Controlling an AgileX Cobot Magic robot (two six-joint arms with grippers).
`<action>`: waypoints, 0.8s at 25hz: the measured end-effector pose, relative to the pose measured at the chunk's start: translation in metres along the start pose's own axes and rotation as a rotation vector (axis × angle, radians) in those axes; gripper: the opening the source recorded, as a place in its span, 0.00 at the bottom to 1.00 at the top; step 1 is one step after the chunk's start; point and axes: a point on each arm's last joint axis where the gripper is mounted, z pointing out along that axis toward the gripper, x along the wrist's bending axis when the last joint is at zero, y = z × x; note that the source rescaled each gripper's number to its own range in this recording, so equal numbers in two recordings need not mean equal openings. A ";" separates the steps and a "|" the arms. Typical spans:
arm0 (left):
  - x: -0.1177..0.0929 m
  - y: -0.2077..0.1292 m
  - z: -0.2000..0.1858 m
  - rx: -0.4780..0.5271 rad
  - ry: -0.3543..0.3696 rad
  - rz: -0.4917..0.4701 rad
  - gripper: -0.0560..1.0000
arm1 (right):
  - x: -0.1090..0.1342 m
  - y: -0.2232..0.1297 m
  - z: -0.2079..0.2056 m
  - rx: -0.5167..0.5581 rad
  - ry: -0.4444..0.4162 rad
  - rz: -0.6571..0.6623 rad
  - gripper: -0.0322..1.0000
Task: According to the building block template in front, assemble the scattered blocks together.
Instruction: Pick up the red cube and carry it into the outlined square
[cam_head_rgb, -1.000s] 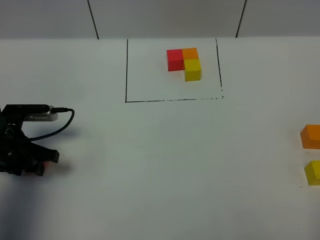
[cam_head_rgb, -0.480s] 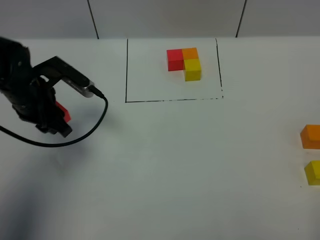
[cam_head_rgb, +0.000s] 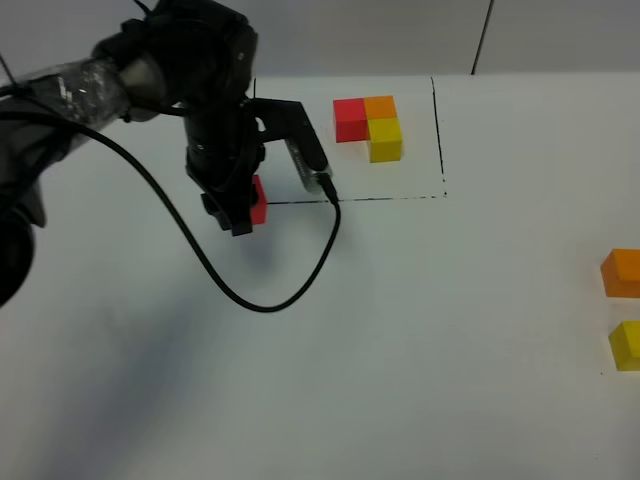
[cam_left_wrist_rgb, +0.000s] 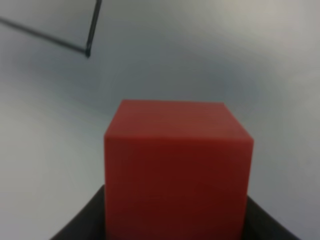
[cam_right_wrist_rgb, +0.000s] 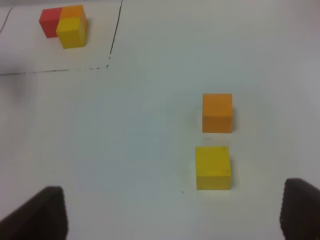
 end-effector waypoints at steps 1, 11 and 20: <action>-0.002 0.010 0.003 -0.001 0.002 0.043 0.07 | 0.000 0.000 0.000 0.000 0.000 0.000 0.73; -0.016 0.058 0.017 -0.034 0.019 0.237 0.07 | 0.000 0.000 0.000 0.000 0.000 0.000 0.73; -0.024 0.070 0.024 -0.080 -0.001 0.241 0.07 | 0.000 0.000 0.000 0.000 0.000 0.001 0.73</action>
